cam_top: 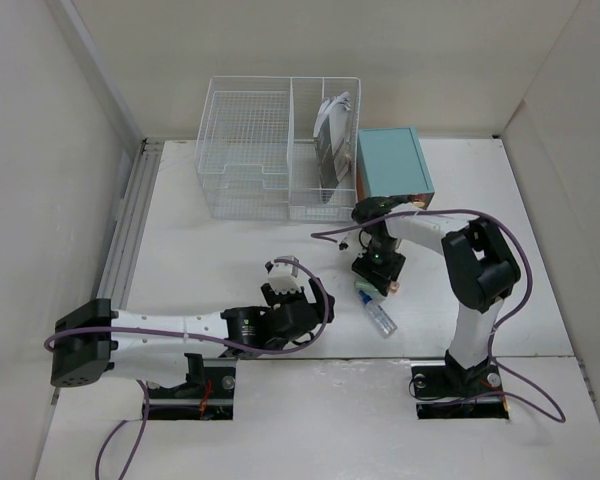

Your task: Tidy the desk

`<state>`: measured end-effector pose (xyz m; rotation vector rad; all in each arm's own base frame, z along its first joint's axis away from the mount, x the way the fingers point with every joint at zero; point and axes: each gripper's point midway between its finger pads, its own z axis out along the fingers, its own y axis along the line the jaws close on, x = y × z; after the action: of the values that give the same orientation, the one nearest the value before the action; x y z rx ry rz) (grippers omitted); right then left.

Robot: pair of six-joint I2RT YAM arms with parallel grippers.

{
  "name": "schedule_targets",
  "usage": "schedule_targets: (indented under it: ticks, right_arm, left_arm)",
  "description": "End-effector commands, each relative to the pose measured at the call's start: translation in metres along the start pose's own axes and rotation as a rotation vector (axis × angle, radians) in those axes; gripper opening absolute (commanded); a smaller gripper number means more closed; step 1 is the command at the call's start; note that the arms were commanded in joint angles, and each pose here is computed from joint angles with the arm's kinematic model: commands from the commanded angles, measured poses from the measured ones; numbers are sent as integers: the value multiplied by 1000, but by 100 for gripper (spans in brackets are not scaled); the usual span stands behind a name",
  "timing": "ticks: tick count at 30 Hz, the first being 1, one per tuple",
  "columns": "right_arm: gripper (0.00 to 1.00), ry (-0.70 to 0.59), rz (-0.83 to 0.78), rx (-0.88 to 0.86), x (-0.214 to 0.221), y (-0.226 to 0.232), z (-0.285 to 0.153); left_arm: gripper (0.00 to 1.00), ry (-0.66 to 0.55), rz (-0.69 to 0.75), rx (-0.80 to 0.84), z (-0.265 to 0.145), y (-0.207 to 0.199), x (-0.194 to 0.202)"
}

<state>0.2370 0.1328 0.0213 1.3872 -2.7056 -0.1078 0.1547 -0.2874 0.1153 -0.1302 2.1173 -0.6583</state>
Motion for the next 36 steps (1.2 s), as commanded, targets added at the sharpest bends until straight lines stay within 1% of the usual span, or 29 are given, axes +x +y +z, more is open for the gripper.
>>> schedule_targets:
  ticks: [1, 2, 4, 6, 11, 17, 18, 19, 22, 23, 24, 25, 28, 31, 33, 36]
  right_arm:
    - [59, 0, 18, 41, 0, -15, -2]
    - [57, 8, 6, 37, 0, -16, 0]
    - [57, 14, -15, 47, 0, -15, 0]
    - [51, 36, -25, 50, 6, -15, 3]
    - [49, 64, -95, 85, 7, -8, 12]
    - [49, 88, -153, 113, 11, -4, 16]
    - [50, 87, -162, 103, 12, -2, 14]
    - [56, 88, -181, 102, 12, -2, 14]
    - [65, 102, -206, 85, 18, 1, 12]
    - [72, 89, -220, 77, 17, 2, 11]
    - [74, 94, -220, 63, 18, 5, 11]
    - [74, 92, -229, 38, 19, 9, 11]
    - [74, 88, -239, 50, 19, 7, 8]
    - [68, 71, -237, 57, 17, 3, 6]
    - [61, 63, -247, 61, 15, 2, 7]
    - [58, 66, -247, 73, 14, -1, 9]
  left_arm:
    - [83, -28, -3, 3, -4, 1, -8]
    - [83, -28, -3, 3, -4, 1, -8]
    - [83, -28, -3, 3, -4, 1, -8]
    - [83, -25, 3, -3, -4, 3, -7]
    - [83, -25, 3, -3, -4, 3, -7]
    - [83, -25, 3, -3, -4, 3, -7]
    - [83, -22, 9, -8, -4, 5, -6]
    - [83, -22, 9, -9, -4, 5, -6]
    - [83, -22, 9, -9, -4, 5, -6]
    - [83, -25, 3, -3, -4, 3, -7]
    - [83, -17, 3, 1, -4, 2, -6]
    - [83, -17, 3, 1, -4, 2, -6]
    - [83, -14, 10, -5, -3, 4, -4]
    - [83, -14, 10, -5, -3, 4, -4]
    - [83, -17, 3, 1, -4, 2, -6]
    - [83, -14, 9, -4, -5, 4, -5]
